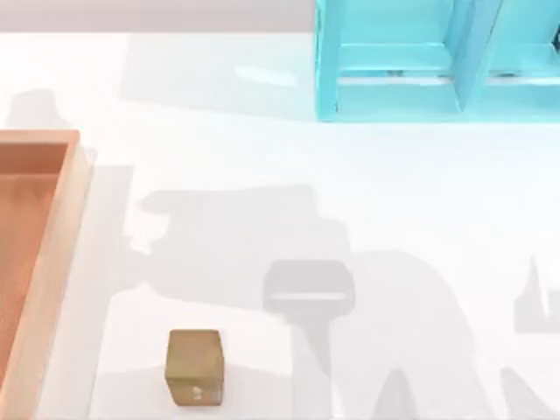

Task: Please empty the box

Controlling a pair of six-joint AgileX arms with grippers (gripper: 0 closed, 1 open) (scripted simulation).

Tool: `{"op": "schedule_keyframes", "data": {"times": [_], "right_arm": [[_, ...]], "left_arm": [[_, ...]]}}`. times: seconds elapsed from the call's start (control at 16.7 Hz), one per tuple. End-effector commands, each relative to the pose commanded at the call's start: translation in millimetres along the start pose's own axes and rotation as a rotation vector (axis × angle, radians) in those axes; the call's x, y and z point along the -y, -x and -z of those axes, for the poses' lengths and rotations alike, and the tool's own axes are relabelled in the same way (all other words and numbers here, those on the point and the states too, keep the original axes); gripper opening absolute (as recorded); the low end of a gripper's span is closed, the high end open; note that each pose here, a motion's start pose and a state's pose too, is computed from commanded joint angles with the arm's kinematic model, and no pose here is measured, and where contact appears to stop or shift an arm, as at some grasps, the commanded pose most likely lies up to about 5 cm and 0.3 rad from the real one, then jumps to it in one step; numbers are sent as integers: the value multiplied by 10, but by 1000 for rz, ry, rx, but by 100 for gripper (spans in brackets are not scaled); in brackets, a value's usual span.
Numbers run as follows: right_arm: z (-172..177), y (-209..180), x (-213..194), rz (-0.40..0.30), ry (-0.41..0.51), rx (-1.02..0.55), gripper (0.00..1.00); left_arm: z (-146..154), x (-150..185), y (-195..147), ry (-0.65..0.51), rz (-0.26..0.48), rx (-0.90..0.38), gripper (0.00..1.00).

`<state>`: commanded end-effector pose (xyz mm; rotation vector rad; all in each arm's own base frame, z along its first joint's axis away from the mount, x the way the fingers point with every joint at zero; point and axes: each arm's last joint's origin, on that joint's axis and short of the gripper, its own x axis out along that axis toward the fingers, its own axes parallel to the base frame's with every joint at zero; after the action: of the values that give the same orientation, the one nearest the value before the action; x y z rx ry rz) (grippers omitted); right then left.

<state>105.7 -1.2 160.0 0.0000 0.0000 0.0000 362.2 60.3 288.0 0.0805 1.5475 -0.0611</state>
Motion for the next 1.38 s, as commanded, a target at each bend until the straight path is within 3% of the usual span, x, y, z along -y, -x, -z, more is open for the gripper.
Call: {"op": "schedule_keyframes", "data": {"times": [0.42, 0.6, 0.78, 0.96, 1.2, 1.38], "right_arm": [[0, 0, 0, 0, 0, 0, 100], [0, 0, 0, 0, 0, 0, 100], [0, 0, 0, 0, 0, 0, 100], [0, 0, 0, 0, 0, 0, 100], [0, 0, 0, 0, 0, 0, 100], [0, 0, 0, 0, 0, 0, 100]], "left_arm": [[25, -108, -6, 29, 6, -20, 0], [-122, 113, -92, 28, 10, -28, 0], [-362, 645, -241, 22, 11, -31, 0], [-533, 1396, -446, 20, 10, -34, 0], [-523, 2375, -737, 27, 7, -31, 0], [-451, 2785, -854, 29, 10, -21, 0]]}}
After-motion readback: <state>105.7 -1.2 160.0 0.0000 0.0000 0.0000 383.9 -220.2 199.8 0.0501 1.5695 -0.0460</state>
